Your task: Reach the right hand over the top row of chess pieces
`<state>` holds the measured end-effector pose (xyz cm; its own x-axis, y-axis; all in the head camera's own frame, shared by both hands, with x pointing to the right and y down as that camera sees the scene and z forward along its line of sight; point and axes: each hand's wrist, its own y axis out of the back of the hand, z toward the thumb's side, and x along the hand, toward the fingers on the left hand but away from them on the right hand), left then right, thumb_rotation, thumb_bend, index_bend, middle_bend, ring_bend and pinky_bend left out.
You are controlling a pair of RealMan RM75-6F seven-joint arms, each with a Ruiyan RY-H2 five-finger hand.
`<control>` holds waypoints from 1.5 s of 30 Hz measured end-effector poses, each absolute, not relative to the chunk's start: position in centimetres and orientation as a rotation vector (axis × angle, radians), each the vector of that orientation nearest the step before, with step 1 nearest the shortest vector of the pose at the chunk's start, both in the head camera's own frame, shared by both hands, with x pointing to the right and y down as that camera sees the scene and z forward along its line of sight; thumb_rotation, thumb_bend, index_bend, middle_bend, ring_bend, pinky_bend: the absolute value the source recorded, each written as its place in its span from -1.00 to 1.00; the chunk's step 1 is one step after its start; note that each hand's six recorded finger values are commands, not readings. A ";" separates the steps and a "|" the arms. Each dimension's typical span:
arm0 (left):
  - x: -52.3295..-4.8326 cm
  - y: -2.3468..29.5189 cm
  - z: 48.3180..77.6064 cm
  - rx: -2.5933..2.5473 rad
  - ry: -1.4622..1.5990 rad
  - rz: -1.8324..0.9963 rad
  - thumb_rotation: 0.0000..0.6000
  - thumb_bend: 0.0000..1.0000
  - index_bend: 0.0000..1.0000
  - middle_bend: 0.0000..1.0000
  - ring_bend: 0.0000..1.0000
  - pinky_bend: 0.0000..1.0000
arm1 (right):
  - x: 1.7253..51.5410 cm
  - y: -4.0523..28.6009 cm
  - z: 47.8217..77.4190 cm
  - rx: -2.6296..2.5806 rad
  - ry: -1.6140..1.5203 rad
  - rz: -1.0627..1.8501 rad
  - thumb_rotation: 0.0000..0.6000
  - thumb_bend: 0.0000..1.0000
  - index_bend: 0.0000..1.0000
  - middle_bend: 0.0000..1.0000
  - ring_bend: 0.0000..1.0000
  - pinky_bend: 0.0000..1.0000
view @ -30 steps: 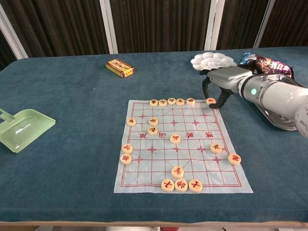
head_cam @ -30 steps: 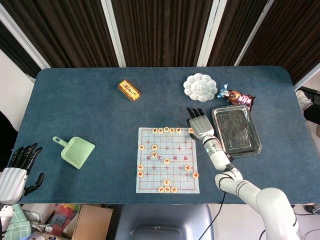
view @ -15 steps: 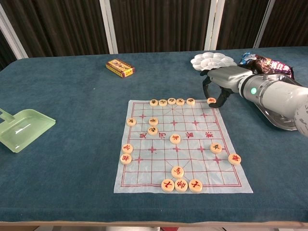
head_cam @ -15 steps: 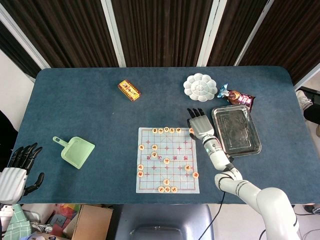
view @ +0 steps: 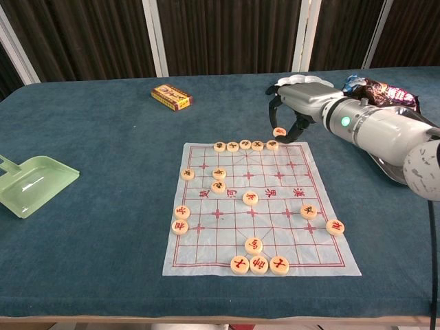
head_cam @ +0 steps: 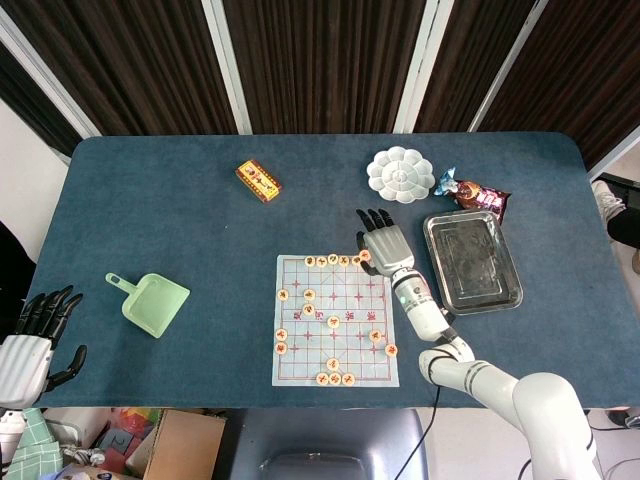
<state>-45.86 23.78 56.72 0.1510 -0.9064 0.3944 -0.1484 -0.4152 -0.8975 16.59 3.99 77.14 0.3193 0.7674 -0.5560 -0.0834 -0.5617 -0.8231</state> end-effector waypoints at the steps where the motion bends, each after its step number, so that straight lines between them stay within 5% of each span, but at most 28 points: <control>1: -45.9 23.8 56.7 -1.706 1.021 -1.327 1.00 -0.13 -1.00 -1.00 -1.00 -0.99 | 16.4 4.0 77.2 -1.786 -0.610 1.342 1.00 -0.05 0.34 -0.72 -1.00 -1.00; 16: -45.9 23.7 56.8 -1.720 1.019 -1.331 1.00 -0.13 -1.00 -1.00 -1.00 -0.99 | 15.5 4.5 78.2 -1.777 -0.585 1.374 1.00 -0.05 0.32 -0.72 -1.00 -1.00; 37: -45.9 23.8 56.5 -1.743 1.023 -1.310 1.00 -0.13 -1.00 -1.00 -1.00 -0.99 | 15.0 4.8 78.0 -1.781 -0.589 1.355 1.00 -0.05 -0.09 -0.72 -1.00 -1.00; 41: -45.9 23.8 56.5 -1.741 1.022 -1.309 1.00 -0.13 -1.00 -1.00 -1.00 -0.99 | 15.7 4.3 76.7 -1.779 -0.635 1.326 1.00 -0.05 -0.26 -0.77 -1.00 -1.00; 45: -46.0 23.7 56.3 -1.727 1.026 -1.308 1.00 -0.13 -1.00 -1.00 -1.00 -0.99 | 17.2 4.4 74.4 -1.778 -0.689 1.270 1.00 -0.05 -0.72 -0.96 -1.00 -1.00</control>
